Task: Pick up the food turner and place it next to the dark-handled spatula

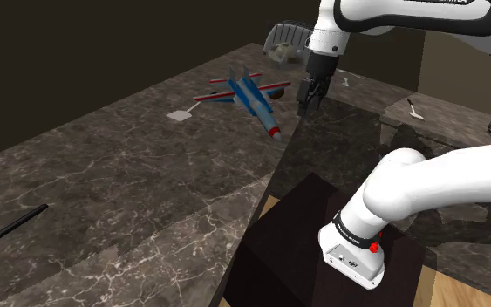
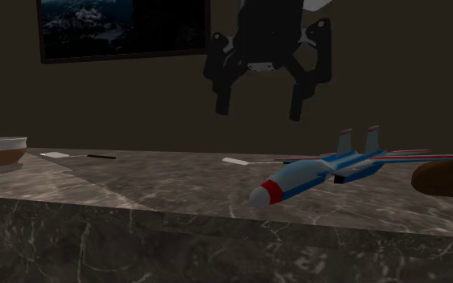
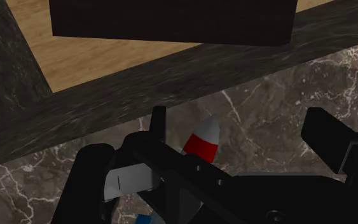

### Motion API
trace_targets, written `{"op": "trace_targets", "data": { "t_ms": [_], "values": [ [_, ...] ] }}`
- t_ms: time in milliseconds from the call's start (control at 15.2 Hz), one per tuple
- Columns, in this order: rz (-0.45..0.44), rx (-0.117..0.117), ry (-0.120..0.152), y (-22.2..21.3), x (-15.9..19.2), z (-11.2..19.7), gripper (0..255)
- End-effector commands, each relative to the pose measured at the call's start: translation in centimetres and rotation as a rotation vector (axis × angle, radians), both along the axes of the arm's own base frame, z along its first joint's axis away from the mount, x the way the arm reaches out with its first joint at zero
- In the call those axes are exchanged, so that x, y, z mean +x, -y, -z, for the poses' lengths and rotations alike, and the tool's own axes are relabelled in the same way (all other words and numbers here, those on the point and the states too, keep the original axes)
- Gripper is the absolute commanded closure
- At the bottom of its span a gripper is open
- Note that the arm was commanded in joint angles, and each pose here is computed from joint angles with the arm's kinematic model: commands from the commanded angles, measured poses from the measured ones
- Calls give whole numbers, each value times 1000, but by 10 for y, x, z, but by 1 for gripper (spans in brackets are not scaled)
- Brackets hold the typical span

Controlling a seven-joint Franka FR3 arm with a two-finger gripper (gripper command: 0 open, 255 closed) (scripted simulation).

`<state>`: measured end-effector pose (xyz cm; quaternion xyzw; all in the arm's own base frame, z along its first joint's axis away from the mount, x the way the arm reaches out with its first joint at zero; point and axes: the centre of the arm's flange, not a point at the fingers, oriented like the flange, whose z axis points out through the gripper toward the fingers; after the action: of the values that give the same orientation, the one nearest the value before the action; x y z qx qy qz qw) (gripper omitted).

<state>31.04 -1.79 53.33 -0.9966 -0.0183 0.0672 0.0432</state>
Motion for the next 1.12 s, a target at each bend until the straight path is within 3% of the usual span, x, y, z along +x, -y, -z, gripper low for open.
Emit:
{"op": "trace_targets", "data": {
  "t_ms": [0,1056],
  "values": [
    [0,0,0,0,0,0,0],
    [609,-95,59,-127,149,40,0]
  ]
}}
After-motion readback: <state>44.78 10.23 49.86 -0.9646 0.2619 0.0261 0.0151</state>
